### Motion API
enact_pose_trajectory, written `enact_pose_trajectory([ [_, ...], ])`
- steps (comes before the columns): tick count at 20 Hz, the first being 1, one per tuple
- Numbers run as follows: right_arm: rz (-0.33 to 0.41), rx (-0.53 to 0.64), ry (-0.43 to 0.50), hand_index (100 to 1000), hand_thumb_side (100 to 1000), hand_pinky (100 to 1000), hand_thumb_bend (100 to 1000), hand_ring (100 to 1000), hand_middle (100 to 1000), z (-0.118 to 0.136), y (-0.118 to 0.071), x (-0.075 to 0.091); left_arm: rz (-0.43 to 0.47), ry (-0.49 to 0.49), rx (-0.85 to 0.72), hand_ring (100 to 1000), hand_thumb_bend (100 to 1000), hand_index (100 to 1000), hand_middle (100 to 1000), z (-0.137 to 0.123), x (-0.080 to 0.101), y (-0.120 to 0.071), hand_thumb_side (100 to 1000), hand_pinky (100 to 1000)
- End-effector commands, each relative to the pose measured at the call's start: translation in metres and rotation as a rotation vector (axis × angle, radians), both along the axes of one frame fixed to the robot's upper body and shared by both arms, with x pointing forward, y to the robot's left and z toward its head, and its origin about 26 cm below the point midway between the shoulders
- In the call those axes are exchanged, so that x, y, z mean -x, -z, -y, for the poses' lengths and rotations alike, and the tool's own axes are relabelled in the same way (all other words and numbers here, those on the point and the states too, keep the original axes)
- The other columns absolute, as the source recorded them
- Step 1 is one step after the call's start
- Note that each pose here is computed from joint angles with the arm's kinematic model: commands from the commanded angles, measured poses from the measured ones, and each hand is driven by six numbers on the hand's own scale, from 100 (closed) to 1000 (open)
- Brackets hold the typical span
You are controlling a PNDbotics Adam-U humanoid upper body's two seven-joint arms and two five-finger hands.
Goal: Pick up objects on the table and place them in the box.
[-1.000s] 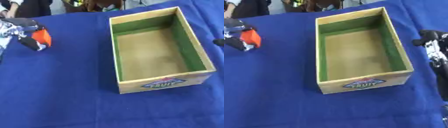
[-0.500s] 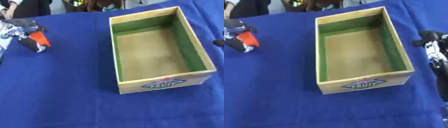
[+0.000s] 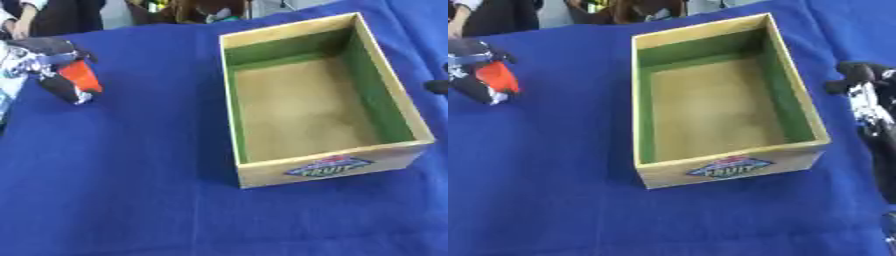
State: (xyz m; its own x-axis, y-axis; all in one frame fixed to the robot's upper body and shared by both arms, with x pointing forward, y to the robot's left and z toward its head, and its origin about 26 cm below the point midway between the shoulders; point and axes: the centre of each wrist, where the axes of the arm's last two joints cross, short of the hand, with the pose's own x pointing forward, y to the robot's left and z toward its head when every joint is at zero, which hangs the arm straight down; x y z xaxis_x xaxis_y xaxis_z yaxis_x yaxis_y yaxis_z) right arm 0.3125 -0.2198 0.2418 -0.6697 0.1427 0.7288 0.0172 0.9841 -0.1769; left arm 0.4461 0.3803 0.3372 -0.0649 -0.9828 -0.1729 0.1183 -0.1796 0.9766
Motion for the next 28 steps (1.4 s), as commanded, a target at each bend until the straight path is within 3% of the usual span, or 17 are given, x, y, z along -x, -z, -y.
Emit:
enact_pose_trajectory([
  [1,0.021,0.009,-0.003,728,588,943,100,736,528,0.002,-0.006,0.004,0.041,-0.026,0.029,627,100,946,752,-0.01,0.006,-0.015,188,433],
  [10,0.011,0.008,0.0,727,568,943,100,736,528,0.003,-0.004,0.004,0.109,-0.043,0.079,482,100,896,685,-0.01,0.006,-0.016,292,243],
  [20,0.002,0.005,0.002,727,560,945,100,737,528,0.003,-0.001,0.004,0.169,-0.041,0.073,486,100,844,667,-0.007,0.007,-0.02,208,234],
  [28,-0.006,-0.002,0.005,728,557,946,100,737,529,0.003,0.001,0.005,0.212,-0.007,0.063,500,100,850,665,0.004,0.01,-0.029,203,233],
])
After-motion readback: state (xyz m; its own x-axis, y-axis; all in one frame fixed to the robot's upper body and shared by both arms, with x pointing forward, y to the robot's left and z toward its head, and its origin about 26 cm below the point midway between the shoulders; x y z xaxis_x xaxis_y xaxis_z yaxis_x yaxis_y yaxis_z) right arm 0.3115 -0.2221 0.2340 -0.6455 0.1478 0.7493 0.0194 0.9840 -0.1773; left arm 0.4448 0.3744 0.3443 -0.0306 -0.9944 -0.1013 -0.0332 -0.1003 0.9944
